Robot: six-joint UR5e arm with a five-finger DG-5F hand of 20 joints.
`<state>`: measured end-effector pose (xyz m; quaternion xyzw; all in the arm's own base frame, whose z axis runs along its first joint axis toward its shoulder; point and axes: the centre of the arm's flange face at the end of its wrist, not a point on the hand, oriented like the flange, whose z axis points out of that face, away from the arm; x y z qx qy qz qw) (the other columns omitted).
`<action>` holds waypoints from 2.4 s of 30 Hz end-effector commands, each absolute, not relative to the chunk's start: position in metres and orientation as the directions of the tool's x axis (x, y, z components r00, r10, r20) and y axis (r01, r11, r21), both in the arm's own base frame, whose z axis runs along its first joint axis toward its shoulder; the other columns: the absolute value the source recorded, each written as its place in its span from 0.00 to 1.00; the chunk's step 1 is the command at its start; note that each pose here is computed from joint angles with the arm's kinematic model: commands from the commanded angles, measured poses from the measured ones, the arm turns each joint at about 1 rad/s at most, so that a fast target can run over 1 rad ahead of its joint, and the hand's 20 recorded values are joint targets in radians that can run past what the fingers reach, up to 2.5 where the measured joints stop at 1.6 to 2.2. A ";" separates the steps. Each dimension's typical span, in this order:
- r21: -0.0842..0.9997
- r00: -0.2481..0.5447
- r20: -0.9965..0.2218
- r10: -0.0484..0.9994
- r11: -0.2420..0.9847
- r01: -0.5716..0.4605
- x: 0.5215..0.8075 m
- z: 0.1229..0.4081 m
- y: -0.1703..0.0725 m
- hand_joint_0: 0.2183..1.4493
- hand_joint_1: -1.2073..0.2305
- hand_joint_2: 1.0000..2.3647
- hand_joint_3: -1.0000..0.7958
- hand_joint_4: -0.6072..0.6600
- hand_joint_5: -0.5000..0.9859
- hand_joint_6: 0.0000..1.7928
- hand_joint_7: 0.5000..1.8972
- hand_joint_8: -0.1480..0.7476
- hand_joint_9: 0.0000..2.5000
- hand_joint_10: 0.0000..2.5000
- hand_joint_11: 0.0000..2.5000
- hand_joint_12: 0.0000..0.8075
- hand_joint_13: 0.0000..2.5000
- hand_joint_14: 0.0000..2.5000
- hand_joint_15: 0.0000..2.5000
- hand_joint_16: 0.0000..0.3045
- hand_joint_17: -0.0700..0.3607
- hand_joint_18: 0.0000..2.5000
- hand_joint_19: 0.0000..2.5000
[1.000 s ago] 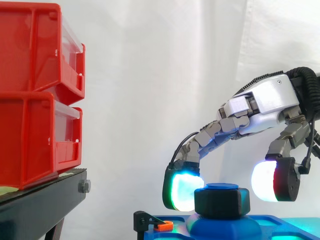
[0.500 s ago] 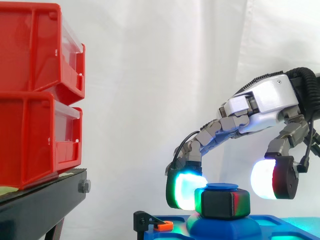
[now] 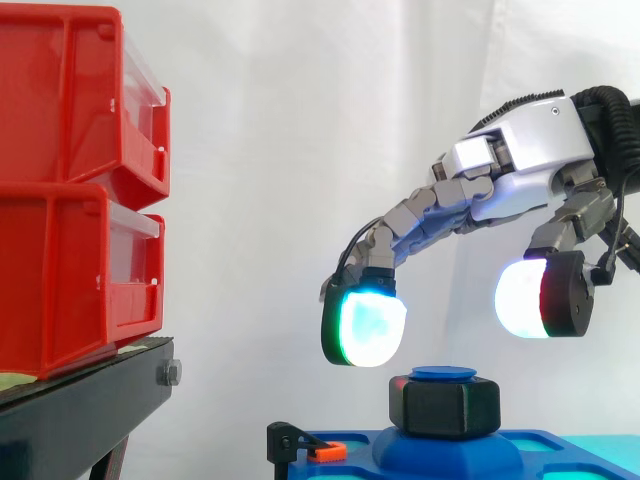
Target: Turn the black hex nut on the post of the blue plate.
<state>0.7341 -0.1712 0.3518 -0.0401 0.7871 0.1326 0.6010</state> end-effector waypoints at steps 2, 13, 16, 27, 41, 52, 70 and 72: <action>0.152 -0.255 -0.963 0.092 0.962 -0.228 0.739 0.355 -0.165 0.19 0.45 0.00 0.28 0.60 0.20 0.28 0.18 0.38 0.13 0.00 0.00 0.39 0.11 0.00 0.04 0.16 0.42 0.02 0.08; 0.144 -0.242 -0.966 0.088 0.963 -0.226 0.746 0.339 -0.144 0.14 0.49 0.00 0.28 0.61 0.20 0.28 0.18 0.40 0.14 0.00 0.01 0.42 0.12 0.00 0.05 0.18 0.45 0.02 0.08; 0.153 -0.226 -0.969 0.101 0.961 -0.230 0.748 0.330 -0.141 0.08 0.55 0.00 0.28 0.63 0.20 0.28 0.19 0.44 0.14 0.00 0.01 0.47 0.12 0.00 0.05 0.21 0.50 0.03 0.09; 0.172 -0.245 -0.963 0.114 0.958 -0.231 0.748 0.325 -0.134 0.06 0.55 0.00 0.28 0.63 0.20 0.28 0.18 0.44 0.13 0.00 0.01 0.48 0.11 0.00 0.04 0.22 0.52 0.03 0.09; 0.171 -0.247 -0.963 0.113 0.958 -0.231 0.746 0.309 -0.135 0.12 0.64 0.00 0.28 0.62 0.19 0.28 0.18 0.42 0.12 0.00 0.01 0.44 0.11 0.00 0.04 0.20 0.48 0.02 0.09; 0.168 -0.251 -0.962 0.107 0.958 -0.232 0.745 0.305 -0.136 0.15 0.46 0.00 0.28 0.61 0.19 0.28 0.20 0.40 0.12 0.00 0.00 0.42 0.10 0.00 0.04 0.19 0.46 0.02 0.09; 0.165 -0.251 -0.962 0.105 0.959 -0.232 0.743 0.306 -0.140 0.21 0.27 0.00 0.28 0.61 0.18 0.28 0.26 0.37 0.12 0.00 0.02 0.38 0.11 0.00 0.04 0.16 0.42 0.04 0.09; 0.163 -0.251 -0.962 0.103 0.959 -0.233 0.743 0.306 -0.140 0.21 0.24 0.00 0.28 0.61 0.18 0.28 0.27 0.37 0.12 0.00 0.03 0.38 0.11 0.00 0.05 0.16 0.42 0.04 0.09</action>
